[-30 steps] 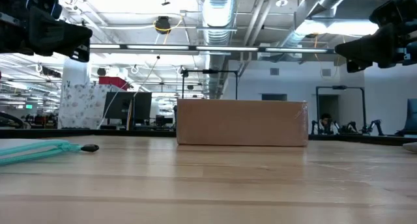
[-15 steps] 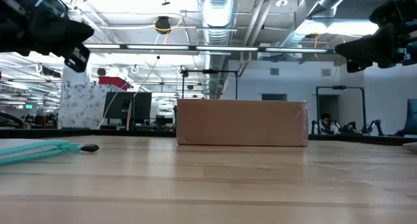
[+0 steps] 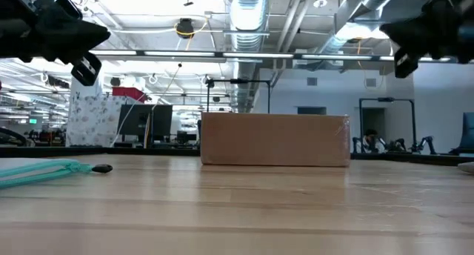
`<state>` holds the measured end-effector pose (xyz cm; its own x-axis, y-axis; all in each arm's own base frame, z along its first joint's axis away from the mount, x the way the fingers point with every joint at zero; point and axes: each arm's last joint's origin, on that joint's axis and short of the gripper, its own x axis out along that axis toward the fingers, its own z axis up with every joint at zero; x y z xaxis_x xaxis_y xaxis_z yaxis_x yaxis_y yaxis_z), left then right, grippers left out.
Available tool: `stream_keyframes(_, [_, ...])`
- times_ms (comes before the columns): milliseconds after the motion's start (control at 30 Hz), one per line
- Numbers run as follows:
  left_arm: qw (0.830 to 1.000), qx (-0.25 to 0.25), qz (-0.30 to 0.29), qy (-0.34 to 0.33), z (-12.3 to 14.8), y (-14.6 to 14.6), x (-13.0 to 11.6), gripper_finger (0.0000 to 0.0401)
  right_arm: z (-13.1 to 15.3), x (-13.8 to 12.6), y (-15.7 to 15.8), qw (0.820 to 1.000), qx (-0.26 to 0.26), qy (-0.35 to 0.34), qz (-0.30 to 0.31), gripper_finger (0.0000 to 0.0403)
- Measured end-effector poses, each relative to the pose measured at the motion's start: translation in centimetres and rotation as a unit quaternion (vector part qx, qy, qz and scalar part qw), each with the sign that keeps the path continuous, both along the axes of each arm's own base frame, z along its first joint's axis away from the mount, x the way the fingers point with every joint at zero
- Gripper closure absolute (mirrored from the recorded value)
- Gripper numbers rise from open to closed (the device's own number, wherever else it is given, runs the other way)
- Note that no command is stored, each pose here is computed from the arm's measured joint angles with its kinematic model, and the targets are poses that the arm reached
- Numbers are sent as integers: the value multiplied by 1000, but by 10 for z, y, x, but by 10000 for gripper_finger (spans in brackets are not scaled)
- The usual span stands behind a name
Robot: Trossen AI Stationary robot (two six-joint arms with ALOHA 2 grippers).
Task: Unpack boxes
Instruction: Open the cardboard box using the gray cutter
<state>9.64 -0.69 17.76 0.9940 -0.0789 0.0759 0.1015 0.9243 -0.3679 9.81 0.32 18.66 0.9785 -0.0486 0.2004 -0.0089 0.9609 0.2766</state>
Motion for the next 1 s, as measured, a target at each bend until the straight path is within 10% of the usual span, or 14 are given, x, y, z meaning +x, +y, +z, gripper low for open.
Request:
stream_keyframes(233, [1000, -19, 15, 0, 0, 1, 0, 388, 45, -13, -3, 983, 102, -147, 42, 403])
stream_keyframes(467, [999, -17, 27, -2, 1, 2, 0, 388, 90, -9, 0, 970, 170, 172, 25, 403])
stream_keyframes(800, [999, -16, 35, -2, 1, 2, 0, 388, 81, 27, 25, 764, 250, 590, -73, 403])
stream_keyframes(1000, [999, -17, 37, -2, 1, 2, 0, 388, 55, 40, 45, 654, 269, 692, -142, 403])
